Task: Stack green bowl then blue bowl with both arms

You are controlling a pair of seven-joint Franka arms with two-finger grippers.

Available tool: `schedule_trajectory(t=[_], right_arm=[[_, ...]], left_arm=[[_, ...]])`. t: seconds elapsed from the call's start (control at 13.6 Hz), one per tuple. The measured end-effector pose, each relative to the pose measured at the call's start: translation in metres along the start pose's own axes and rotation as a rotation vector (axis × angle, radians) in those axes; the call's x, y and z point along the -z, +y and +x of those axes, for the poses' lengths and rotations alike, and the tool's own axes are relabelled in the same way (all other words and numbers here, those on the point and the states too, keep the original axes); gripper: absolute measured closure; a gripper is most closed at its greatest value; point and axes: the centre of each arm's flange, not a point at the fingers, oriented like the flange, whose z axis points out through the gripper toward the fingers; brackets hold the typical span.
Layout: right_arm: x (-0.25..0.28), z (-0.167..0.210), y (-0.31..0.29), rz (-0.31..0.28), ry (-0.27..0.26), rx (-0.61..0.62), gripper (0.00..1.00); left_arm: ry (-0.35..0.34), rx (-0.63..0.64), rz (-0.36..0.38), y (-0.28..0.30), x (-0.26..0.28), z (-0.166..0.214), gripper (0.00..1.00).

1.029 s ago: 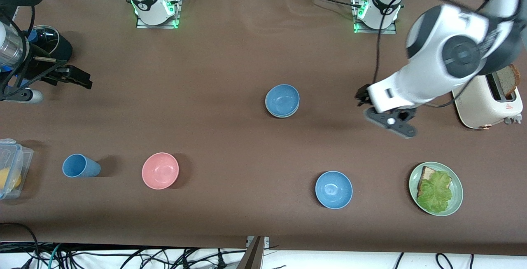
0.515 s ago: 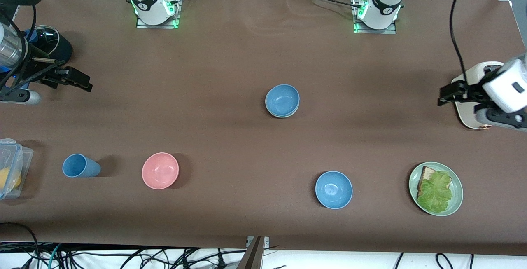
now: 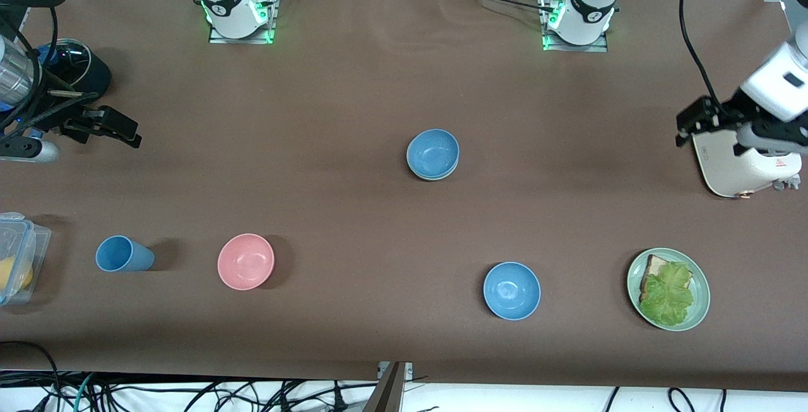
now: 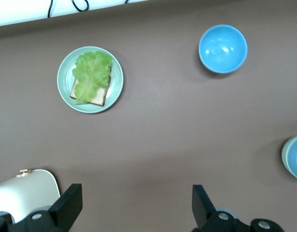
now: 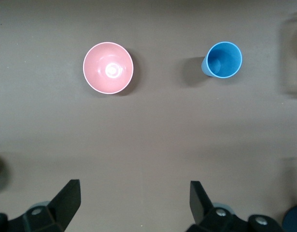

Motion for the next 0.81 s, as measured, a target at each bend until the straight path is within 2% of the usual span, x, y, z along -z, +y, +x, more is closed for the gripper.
schedule_trajectory(t=[0.44, 0.81], right_arm=[[0.001, 0.002, 0.000, 0.002, 0.018, 0.046, 0.00], [0.000, 0.001, 0.000, 0.003, 0.026, 0.058, 0.00]], left_arm=[[-0.064, 0.012, -0.003, -0.007, -0.021, -0.008, 0.00], [-0.076, 0.017, -0.003, -0.010, -0.025, -0.001, 0.00]])
